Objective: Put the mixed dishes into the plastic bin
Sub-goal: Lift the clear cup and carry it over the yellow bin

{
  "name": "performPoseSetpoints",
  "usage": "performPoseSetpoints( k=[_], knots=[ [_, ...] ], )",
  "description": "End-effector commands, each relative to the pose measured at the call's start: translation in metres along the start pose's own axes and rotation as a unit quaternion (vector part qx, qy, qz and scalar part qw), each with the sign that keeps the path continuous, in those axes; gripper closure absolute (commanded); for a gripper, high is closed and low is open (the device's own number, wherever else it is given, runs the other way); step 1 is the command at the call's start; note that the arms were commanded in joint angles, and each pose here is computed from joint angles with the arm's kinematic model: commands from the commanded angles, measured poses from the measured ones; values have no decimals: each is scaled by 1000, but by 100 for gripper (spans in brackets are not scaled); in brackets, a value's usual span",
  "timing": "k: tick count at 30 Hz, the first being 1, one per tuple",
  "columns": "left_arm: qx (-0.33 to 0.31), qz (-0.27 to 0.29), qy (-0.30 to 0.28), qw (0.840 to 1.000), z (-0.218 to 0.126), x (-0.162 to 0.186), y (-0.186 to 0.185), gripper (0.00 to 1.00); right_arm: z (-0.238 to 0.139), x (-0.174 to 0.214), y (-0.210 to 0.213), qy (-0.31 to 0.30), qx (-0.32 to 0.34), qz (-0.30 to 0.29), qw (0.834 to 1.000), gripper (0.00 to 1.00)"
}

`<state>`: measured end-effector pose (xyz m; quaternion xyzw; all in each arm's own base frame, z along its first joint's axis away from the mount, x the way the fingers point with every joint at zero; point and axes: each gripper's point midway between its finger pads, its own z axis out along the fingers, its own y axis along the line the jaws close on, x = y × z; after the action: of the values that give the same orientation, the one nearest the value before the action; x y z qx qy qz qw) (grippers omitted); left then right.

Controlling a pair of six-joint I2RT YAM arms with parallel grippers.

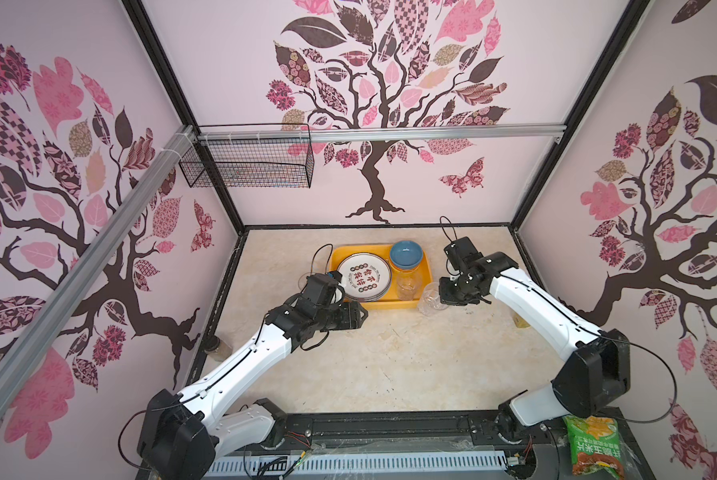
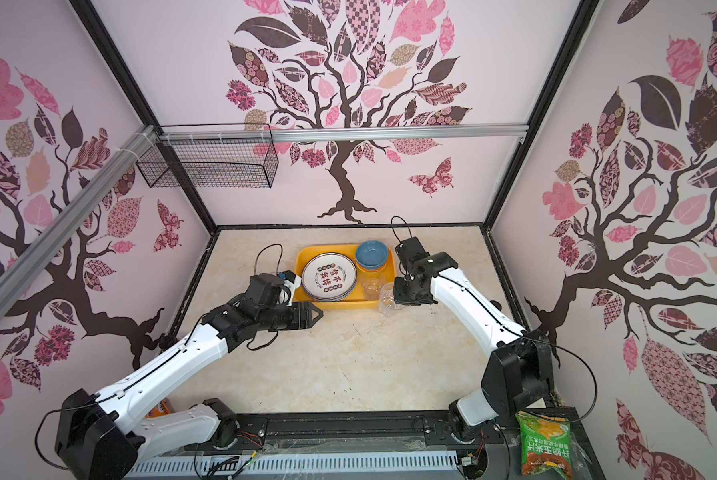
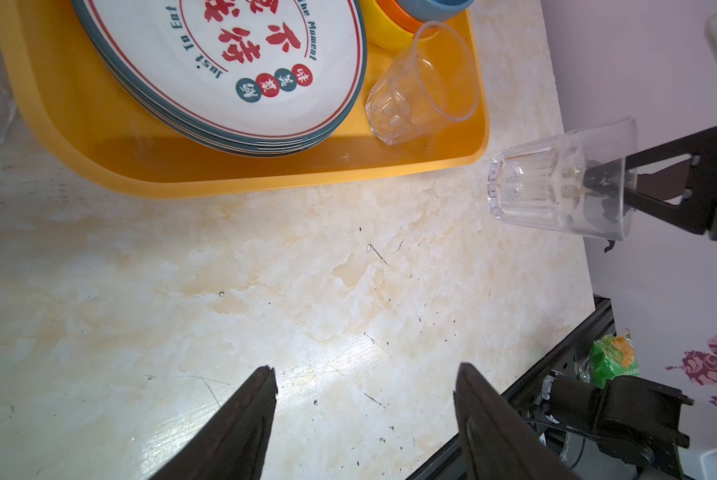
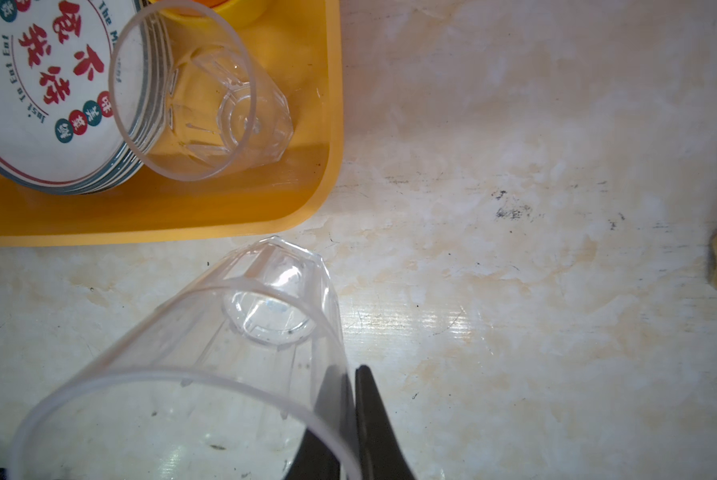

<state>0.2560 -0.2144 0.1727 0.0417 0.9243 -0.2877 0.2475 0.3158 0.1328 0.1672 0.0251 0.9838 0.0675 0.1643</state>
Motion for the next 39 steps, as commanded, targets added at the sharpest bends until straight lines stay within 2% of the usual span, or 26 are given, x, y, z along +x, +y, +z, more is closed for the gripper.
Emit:
performPoseSetpoints(
  k=[1,14,24,39],
  knots=[
    [-17,-6,-8,1000,-3,-2,7,29,-9,-12,3,-2,10,-17,1000,94],
    [-40,-13,-29,999,-14,-13,15,27,-17,-60,27,-20,3,-33,999,94],
    [-19,-4,-43,999,-21,-26,6,27,-5,-90,42,-23,0,-31,999,93],
    [11,17,-50,999,-22,-35,-9,26,28,-98,54,3,-6,-32,999,93]
  ],
)
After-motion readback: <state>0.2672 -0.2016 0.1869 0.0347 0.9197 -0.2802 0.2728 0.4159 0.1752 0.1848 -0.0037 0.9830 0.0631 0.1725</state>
